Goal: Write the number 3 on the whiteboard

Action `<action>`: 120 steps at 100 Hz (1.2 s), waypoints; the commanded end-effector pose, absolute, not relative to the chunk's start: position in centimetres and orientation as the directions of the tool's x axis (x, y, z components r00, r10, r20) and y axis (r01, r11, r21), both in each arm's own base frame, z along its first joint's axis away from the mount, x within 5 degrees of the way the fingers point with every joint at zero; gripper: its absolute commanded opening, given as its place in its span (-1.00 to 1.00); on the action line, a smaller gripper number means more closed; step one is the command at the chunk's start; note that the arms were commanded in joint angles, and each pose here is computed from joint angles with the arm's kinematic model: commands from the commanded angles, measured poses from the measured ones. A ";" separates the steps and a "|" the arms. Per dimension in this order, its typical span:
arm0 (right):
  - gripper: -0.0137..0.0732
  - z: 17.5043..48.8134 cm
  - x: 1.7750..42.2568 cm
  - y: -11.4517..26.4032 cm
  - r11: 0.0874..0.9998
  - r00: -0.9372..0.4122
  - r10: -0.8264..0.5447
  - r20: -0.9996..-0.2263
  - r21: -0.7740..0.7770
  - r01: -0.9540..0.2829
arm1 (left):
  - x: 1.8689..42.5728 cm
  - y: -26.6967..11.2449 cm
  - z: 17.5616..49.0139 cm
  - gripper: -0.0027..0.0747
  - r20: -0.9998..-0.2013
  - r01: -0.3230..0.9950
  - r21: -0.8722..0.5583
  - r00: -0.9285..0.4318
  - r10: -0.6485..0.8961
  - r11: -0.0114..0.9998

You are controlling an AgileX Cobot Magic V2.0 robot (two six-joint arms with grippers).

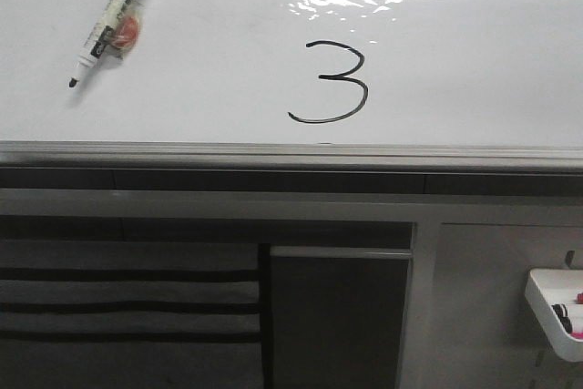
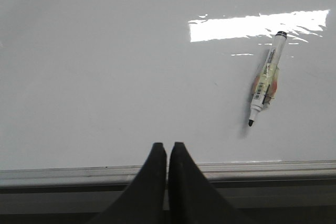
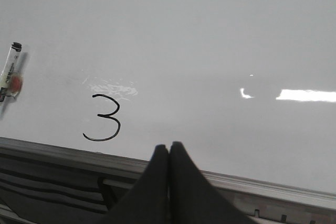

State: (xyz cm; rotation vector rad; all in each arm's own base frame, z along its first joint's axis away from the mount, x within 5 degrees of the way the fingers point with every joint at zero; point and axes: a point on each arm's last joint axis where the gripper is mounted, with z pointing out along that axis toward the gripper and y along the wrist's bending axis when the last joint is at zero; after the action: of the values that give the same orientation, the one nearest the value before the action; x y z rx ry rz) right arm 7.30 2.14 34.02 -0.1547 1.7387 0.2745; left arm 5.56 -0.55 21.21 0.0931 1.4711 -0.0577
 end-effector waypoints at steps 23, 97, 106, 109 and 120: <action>-0.84 35.5 7.4 2.0 0.964 -0.093 0.068 -0.993 0.089 -0.251 | 5.2 -0.4 22.0 -0.98 -0.979 0.081 0.015 0.203 -0.002 0.997; -0.84 23.2 5.0 -0.1 0.996 0.219 0.089 -0.972 0.088 -0.011 | 5.2 -0.4 22.0 -0.98 -0.979 0.081 0.015 0.203 -0.002 0.997; -0.84 21.7 5.3 -0.2 0.996 0.248 0.087 -0.965 0.089 -0.003 | 5.2 -0.4 22.0 -0.98 -0.979 0.081 0.015 0.203 -0.002 0.997; -0.84 21.4 5.4 -0.1 0.996 0.217 0.088 -0.972 0.090 -0.004 | 5.2 -0.4 22.0 -0.98 -0.979 0.081 0.015 0.203 -0.002 0.997; -0.84 21.4 5.4 -0.1 0.996 0.210 0.089 -0.974 0.090 -0.004 | 5.2 -0.4 22.0 -0.98 -0.979 0.081 0.015 0.203 -0.002 0.997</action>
State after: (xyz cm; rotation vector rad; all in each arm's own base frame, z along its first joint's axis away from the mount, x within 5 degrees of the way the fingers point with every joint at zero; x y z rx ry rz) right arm 5.60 -0.01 21.12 0.0684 1.4550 0.0775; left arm 5.56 -0.55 21.21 0.0931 1.4711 -0.0577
